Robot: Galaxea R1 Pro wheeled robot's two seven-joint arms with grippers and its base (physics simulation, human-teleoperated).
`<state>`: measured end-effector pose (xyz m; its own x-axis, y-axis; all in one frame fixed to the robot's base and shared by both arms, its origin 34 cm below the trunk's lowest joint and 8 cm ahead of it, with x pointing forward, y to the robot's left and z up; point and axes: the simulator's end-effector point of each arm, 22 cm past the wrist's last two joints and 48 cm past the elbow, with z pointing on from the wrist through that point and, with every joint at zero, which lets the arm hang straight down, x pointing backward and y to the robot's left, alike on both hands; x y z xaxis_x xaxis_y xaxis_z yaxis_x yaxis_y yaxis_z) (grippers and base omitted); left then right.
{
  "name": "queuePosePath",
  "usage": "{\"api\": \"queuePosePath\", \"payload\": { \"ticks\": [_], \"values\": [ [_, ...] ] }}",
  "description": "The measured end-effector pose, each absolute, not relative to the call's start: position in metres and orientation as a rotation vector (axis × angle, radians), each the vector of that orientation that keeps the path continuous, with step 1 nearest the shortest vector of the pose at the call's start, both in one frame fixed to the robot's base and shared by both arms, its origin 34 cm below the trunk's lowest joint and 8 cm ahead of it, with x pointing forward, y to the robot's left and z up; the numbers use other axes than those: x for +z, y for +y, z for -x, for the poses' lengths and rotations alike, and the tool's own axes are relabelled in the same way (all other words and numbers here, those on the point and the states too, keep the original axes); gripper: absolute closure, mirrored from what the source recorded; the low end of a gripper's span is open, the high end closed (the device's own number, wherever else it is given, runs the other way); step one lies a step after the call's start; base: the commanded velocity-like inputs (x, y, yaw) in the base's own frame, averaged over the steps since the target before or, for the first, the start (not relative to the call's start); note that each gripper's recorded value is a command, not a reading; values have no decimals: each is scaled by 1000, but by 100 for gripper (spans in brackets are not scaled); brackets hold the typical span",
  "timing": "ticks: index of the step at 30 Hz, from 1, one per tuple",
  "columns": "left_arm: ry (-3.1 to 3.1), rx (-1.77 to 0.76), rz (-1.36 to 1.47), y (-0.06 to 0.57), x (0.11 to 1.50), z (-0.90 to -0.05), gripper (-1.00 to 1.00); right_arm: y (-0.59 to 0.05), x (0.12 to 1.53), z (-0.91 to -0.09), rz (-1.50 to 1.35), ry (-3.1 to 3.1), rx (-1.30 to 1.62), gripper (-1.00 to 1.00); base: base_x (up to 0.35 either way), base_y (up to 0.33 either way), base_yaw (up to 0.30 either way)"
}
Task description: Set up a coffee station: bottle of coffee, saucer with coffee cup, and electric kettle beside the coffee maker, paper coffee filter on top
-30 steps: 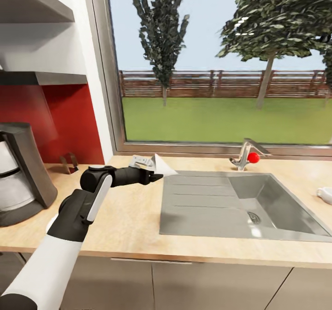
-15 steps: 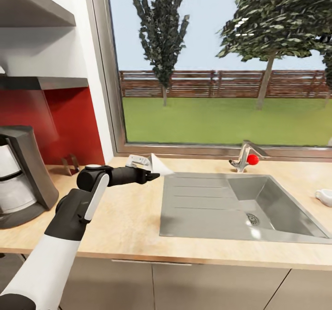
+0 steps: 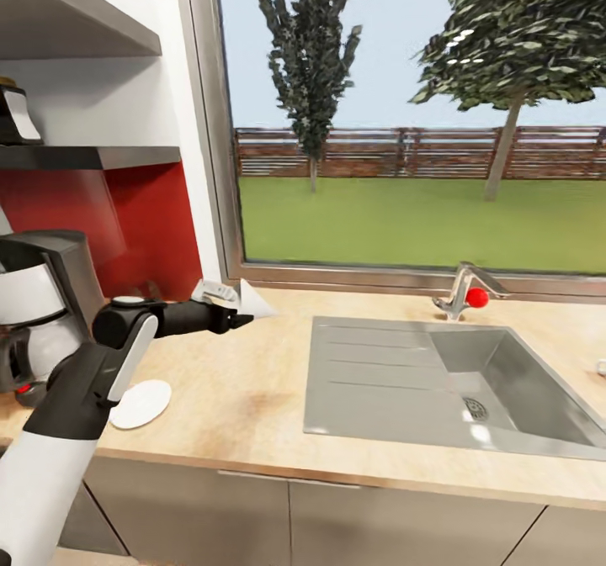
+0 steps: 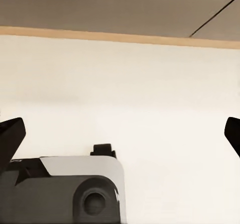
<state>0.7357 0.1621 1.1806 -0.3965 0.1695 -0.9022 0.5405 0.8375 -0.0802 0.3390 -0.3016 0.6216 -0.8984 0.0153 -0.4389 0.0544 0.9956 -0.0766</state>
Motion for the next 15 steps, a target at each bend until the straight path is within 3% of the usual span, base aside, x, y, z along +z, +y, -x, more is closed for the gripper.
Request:
{"api": "queuePosePath", "payload": {
  "ticks": [15],
  "values": [
    [1975, -446, -535, 157, 1189, -731, 100, -299, 630, -322, -49, 2715, -118, -100, 0, 0, 260]
  ]
}}
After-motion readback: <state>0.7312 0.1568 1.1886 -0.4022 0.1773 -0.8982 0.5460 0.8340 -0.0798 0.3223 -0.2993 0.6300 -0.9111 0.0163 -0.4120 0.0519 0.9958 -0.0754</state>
